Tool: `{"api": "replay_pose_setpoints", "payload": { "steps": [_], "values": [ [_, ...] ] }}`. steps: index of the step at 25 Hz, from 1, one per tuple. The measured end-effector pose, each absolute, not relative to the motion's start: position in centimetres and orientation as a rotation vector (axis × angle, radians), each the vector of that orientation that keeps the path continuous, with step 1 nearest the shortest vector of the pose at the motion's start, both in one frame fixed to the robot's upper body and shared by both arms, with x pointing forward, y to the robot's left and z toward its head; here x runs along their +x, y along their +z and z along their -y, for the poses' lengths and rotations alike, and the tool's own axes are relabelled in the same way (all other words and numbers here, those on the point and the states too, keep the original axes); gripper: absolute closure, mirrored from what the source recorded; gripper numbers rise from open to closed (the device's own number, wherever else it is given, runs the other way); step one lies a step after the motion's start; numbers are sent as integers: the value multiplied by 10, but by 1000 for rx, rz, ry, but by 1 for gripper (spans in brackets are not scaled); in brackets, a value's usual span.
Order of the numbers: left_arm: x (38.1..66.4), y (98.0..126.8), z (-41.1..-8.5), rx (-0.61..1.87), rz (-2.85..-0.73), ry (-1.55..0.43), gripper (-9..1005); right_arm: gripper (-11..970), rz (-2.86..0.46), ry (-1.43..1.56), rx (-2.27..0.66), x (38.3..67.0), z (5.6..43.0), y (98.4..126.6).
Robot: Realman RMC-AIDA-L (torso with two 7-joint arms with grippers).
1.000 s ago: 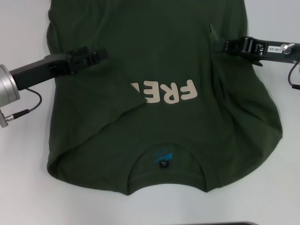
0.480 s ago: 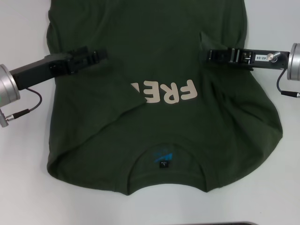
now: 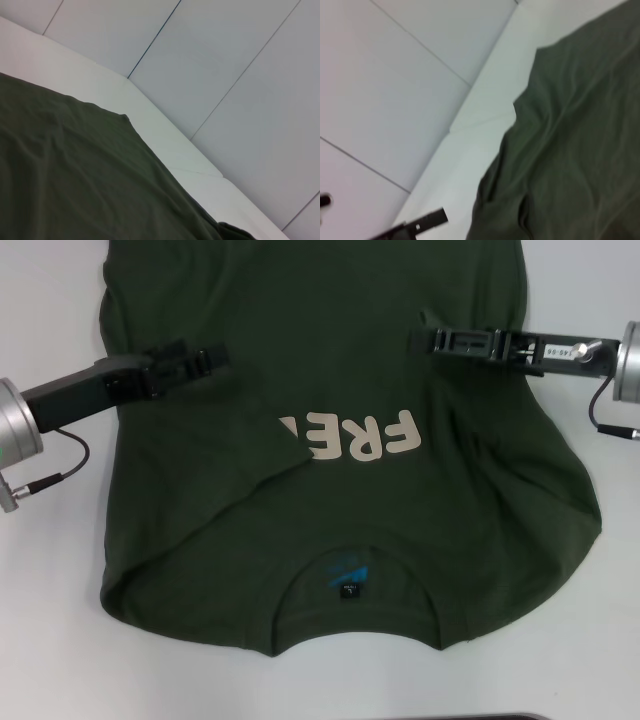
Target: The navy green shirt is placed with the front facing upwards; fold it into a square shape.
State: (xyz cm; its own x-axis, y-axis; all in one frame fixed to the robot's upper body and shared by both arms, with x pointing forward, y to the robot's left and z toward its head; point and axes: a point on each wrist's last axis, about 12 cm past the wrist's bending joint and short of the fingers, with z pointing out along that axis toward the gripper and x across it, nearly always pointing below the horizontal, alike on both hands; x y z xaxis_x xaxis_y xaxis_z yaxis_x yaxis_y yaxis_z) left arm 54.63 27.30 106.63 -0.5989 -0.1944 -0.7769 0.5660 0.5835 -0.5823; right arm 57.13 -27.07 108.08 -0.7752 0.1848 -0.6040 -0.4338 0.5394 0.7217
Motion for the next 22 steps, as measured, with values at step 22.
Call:
{"api": "replay_pose_setpoints", "payload": {
  "steps": [22],
  "values": [
    [546, 1066, -272, 295, -1940, -1101, 122, 171, -2111, 1156, -46, 552, 326, 1077]
  ]
}}
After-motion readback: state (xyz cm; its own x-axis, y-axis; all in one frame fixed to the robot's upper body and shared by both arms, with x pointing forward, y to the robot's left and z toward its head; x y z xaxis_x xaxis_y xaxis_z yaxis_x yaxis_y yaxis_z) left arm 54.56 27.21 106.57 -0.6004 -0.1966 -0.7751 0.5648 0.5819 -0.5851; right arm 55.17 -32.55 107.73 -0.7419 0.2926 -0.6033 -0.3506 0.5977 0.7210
